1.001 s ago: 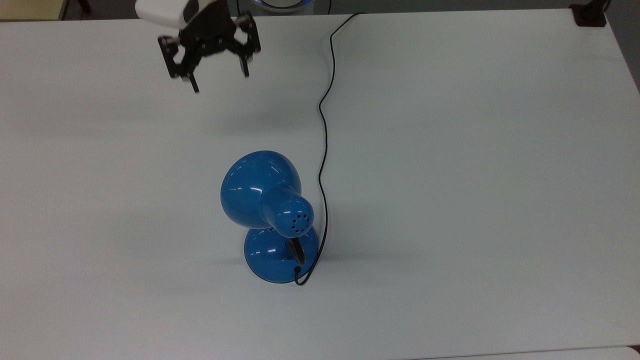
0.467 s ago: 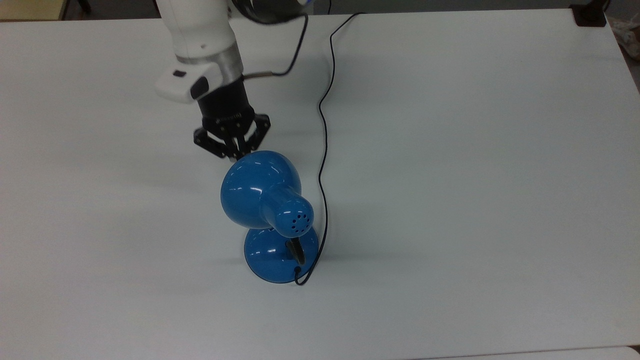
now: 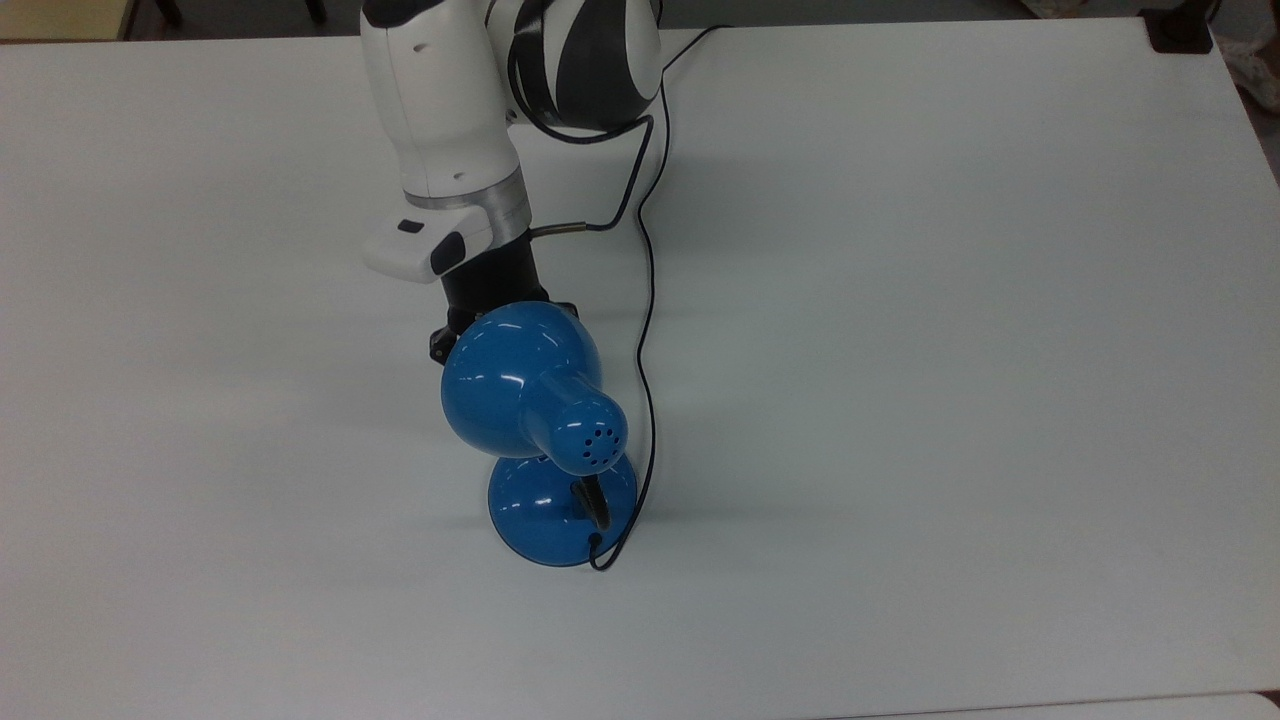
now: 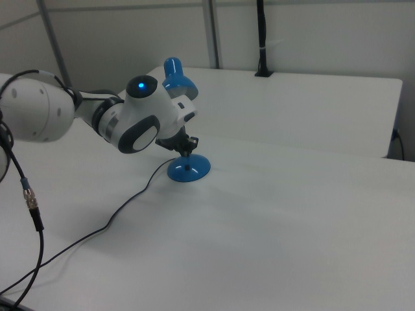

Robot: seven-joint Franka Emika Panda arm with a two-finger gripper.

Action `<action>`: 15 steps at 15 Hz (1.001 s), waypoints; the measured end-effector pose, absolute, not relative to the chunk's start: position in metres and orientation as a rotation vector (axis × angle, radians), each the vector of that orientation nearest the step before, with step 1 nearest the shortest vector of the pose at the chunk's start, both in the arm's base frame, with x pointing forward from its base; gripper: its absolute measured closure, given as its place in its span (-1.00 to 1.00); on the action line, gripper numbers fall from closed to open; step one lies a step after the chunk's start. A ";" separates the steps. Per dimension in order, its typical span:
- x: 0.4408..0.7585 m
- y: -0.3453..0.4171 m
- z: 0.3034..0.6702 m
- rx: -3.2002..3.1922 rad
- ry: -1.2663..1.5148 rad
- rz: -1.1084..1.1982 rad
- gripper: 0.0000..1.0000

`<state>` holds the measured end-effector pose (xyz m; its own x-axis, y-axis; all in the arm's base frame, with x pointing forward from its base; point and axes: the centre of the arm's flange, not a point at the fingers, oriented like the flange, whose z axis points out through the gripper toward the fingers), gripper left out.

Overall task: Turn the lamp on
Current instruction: 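Press down on the lamp base switch with the gripper fingertips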

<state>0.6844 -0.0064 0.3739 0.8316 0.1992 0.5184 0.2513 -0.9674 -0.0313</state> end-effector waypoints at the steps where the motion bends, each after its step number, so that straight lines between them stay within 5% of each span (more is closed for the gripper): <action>1: 0.689 -0.006 0.372 -2.911 -0.361 -0.811 0.98; 15: 0.707 0.014 0.338 -2.942 -0.497 -0.832 0.98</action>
<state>0.7069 0.0135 0.3378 0.8043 0.2928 0.5170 0.3162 -0.9476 0.0447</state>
